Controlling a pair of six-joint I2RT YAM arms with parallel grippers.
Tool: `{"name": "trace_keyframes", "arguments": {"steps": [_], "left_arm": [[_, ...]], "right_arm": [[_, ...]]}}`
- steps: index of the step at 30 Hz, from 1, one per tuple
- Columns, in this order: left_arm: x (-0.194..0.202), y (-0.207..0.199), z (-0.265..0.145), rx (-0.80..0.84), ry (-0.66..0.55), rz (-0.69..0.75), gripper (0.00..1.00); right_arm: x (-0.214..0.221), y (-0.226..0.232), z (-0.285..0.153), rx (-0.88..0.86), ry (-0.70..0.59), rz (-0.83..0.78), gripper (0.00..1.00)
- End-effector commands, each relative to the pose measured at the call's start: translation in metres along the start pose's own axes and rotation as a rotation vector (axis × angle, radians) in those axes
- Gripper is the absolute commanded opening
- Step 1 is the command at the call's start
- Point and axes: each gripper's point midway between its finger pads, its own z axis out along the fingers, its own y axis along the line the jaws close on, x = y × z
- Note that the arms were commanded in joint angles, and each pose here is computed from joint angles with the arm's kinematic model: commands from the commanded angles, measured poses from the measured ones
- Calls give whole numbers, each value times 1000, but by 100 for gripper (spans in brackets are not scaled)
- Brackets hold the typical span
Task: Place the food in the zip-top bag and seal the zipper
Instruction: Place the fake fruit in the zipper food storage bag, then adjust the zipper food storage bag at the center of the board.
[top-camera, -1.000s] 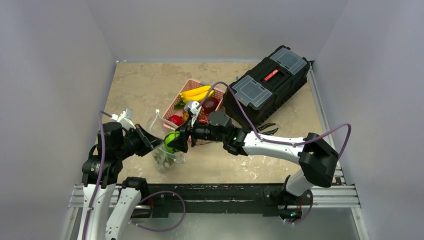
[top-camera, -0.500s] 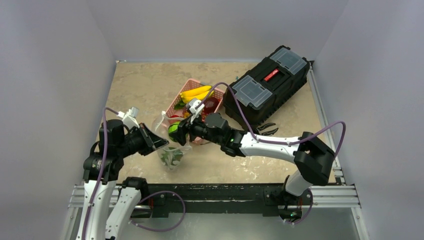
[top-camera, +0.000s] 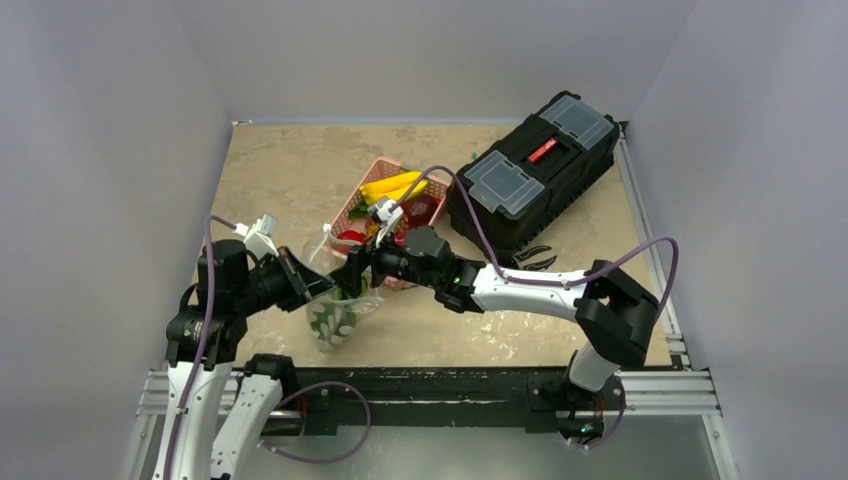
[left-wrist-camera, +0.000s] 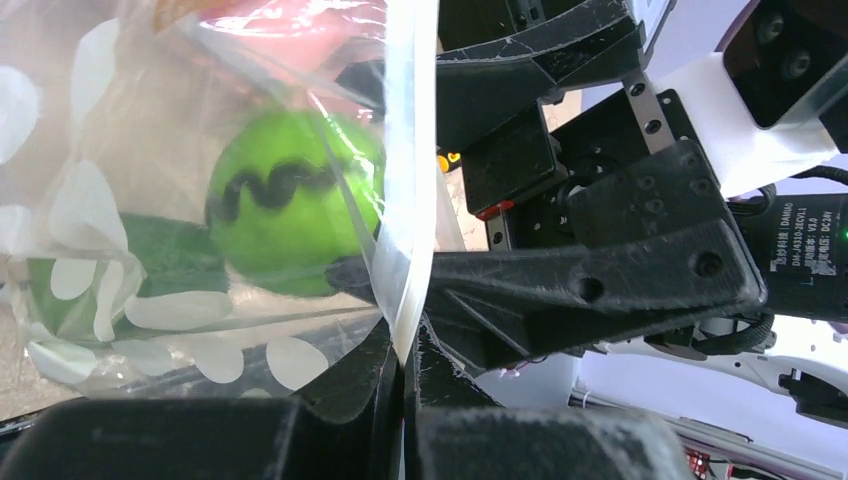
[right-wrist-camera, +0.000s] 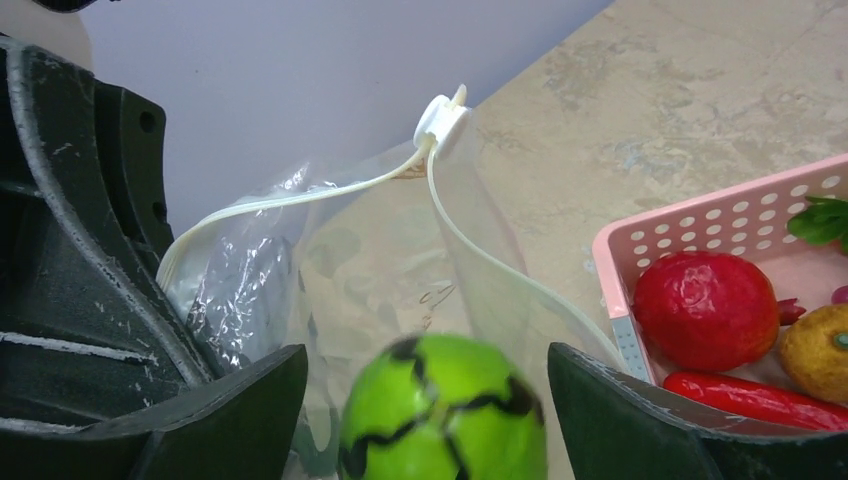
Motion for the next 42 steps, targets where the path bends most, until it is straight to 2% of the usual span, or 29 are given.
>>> {"name": "trace_keyframes", "arguments": {"steps": [1,4,9,17,21,22,26,29,31,33,36,38,42], "left_arm": [[-10,-9,-2,30,-40,32,0],[-12,-8,-1,23,-47,32,0],[-13,-6,-1,7,-57,36,0],[-13,-4,-1,1,-56,34,0],[-13,-3,1,3,-59,27,0],[-13,-3,2,3,-59,27,0],[-14,0,4,-3,-63,20,0],[-18,-6,-2,2,-85,30,0],[-23,-19,-14,28,-124,39,0],[-30,-29,-33,21,-192,42,0],[-31,-9,-45,-95,-263,-35,0],[-29,18,-41,-196,-293,-114,0],[-5,49,-10,-242,-191,-270,0]], "right_arm": [[-44,25,-14,-44,-66,2,95],[-47,25,-24,-24,-54,-9,99],[-52,13,-42,59,-53,-28,98],[-31,-17,-60,220,32,-31,81],[-4,-16,-63,203,107,-8,74],[3,-15,-63,193,121,-3,70],[12,-7,-60,153,132,5,42],[-9,4,-56,136,94,-30,24],[-38,14,-57,135,45,-52,14],[-70,30,-58,103,-12,-64,10],[-81,43,-51,73,4,-47,2],[-72,46,-44,42,24,-26,0],[-31,40,-18,7,125,47,0]]}}
